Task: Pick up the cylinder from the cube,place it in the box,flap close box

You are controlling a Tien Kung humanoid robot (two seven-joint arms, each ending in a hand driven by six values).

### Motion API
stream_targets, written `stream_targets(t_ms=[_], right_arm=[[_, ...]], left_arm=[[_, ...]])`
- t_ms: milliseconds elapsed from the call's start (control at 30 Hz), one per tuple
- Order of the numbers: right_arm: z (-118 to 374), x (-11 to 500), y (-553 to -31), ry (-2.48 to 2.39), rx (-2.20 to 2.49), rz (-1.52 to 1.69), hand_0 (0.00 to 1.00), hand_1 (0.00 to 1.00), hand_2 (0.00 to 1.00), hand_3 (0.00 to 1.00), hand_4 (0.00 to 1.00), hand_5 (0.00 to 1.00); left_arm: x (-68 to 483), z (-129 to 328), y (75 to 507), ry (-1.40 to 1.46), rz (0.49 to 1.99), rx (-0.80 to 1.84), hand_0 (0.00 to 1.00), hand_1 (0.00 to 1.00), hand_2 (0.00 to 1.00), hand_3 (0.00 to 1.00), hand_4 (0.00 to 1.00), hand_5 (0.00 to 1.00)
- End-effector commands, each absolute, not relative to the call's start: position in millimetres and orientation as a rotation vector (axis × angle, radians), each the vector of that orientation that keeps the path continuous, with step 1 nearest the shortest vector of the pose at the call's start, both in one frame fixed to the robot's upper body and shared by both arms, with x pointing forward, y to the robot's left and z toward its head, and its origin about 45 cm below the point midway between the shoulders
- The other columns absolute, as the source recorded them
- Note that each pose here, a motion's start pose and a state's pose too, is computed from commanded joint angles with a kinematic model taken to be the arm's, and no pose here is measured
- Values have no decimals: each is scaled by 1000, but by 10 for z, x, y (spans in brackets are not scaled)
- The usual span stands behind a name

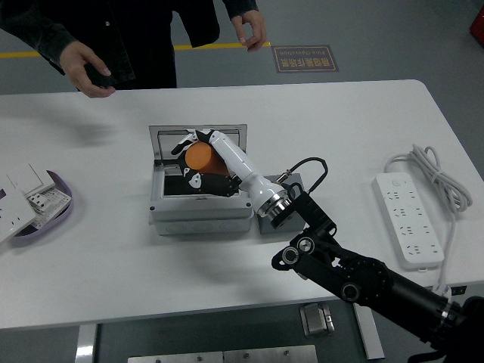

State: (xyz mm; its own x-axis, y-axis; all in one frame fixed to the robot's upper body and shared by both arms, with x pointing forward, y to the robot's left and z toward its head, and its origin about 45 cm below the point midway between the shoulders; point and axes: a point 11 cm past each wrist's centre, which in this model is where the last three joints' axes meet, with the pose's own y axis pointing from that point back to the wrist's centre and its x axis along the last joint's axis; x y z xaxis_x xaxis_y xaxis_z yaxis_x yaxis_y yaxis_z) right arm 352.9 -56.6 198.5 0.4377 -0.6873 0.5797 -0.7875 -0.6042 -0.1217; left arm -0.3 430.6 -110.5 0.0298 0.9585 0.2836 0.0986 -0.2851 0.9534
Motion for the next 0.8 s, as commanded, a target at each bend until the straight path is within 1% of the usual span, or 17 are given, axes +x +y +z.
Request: stream_targets(t_ms=[67,100,467,500,667,700,800], right_arm=[[1969,3535,-500,-1254,2480,939,121,319,484,512,265,2],[1962,3540,-475,-1231,2459,960,4,276,483,503,271,2],[1843,3641,-443,-1031,2161,1150,2,274,484,505,286,2],[1827,3647,-449,-1015,2143,1157,11,311,500,535,295,2],[1766,3678,-491,-965,2072,1169,11,311,500,535,295,2],[1760,3682,-498,-963,2065,1168,158,448,546,608,363,2],[1758,3689,-505,-962,2056,1170,158,448,546,608,363,2]], left_arm=[[0,-1105,4305,1122,1357,1506,601,587,565,600,664,267],[3,-1105,4304,1122,1357,1506,601,587,565,600,666,273],[35,-1098,4320,1114,1358,1507,601,588,565,601,668,276],[36,-1098,4320,1114,1358,1507,601,588,565,601,670,281],[38,-1099,4317,1113,1357,1507,601,588,565,601,670,281],[40,-1100,4316,1113,1356,1507,601,588,566,601,671,283],[47,-1100,4315,1112,1356,1506,601,588,566,601,671,283]])
